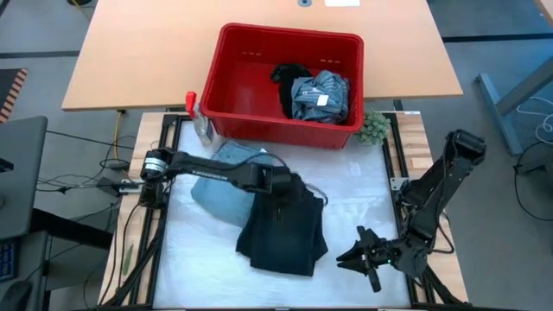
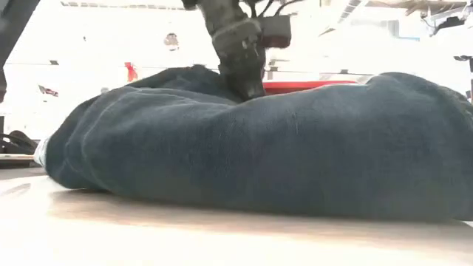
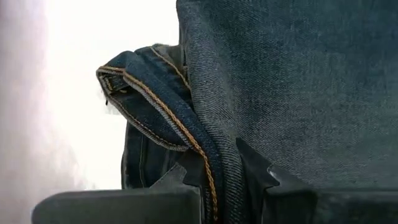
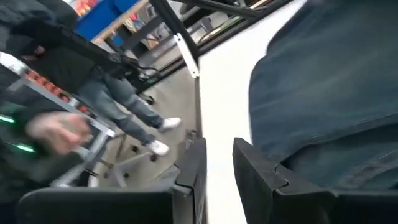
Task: Fold laundry
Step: Fold the black pants from the red laundry bin, then stack the black pants on the blue pants
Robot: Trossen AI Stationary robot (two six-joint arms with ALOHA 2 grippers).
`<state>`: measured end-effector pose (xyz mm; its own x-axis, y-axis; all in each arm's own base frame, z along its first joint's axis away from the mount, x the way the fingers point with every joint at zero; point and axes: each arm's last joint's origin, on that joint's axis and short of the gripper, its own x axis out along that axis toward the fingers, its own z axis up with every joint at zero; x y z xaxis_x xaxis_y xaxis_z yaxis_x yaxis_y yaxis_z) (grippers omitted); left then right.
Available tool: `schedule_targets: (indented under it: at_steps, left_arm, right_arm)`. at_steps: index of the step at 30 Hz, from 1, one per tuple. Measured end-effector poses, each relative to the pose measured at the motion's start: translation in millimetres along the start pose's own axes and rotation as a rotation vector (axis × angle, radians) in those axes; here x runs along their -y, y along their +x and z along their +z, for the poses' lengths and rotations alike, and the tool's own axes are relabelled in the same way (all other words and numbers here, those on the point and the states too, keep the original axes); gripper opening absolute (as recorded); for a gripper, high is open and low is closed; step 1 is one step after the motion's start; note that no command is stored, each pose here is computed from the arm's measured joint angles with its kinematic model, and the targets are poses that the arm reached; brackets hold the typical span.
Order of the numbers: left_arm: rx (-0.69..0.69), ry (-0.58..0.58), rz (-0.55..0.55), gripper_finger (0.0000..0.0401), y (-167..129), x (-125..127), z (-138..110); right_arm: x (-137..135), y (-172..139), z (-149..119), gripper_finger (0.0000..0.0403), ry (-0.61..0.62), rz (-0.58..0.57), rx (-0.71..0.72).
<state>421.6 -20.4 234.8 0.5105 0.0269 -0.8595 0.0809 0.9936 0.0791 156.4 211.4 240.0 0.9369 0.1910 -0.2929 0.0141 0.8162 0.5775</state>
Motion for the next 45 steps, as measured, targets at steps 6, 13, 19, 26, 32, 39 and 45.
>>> schedule_targets:
  at_steps: [6, 13, 19, 26, 32, 39, 45]
  left_arm:
    - [0.053, -0.013, -0.124, 0.0046, 30.2, -31.4, -19.4]
    - [0.011, -0.048, -0.073, 0.0184, 20.2, -41.7, -15.4]
    - [-0.087, -0.093, -0.028, 0.0281, -35.3, -52.4, 12.2]
    - [-0.235, -0.223, -0.050, 0.0305, -104.7, -40.6, 4.8]
    - [0.024, -0.294, -0.014, 0.0306, -147.9, 20.2, -24.9]
    - [0.285, -0.560, -0.080, 0.0306, -119.3, 70.9, -76.3]
    - [0.336, -0.779, 0.017, 0.0307, -108.6, 94.9, -140.8]
  right_arm:
    - [-1.9, 12.1, -12.9, 0.0106, 0.146, 0.004, 0.001]
    - [2.7, 18.6, -22.0, 0.0106, 0.256, -0.037, -0.017]
    - [16.3, 23.7, -14.9, 0.0108, 0.389, -0.131, -0.004]
    - [39.1, 32.7, -8.9, 0.0169, 0.468, -0.284, -0.009]
    - [63.9, 31.9, -9.0, 0.0270, 0.510, -0.357, -0.053]
    - [90.8, 32.7, -20.8, 0.0364, 0.581, -0.341, 0.016]
    - [102.2, 30.6, -26.2, 0.0390, 0.649, -0.341, 0.087]
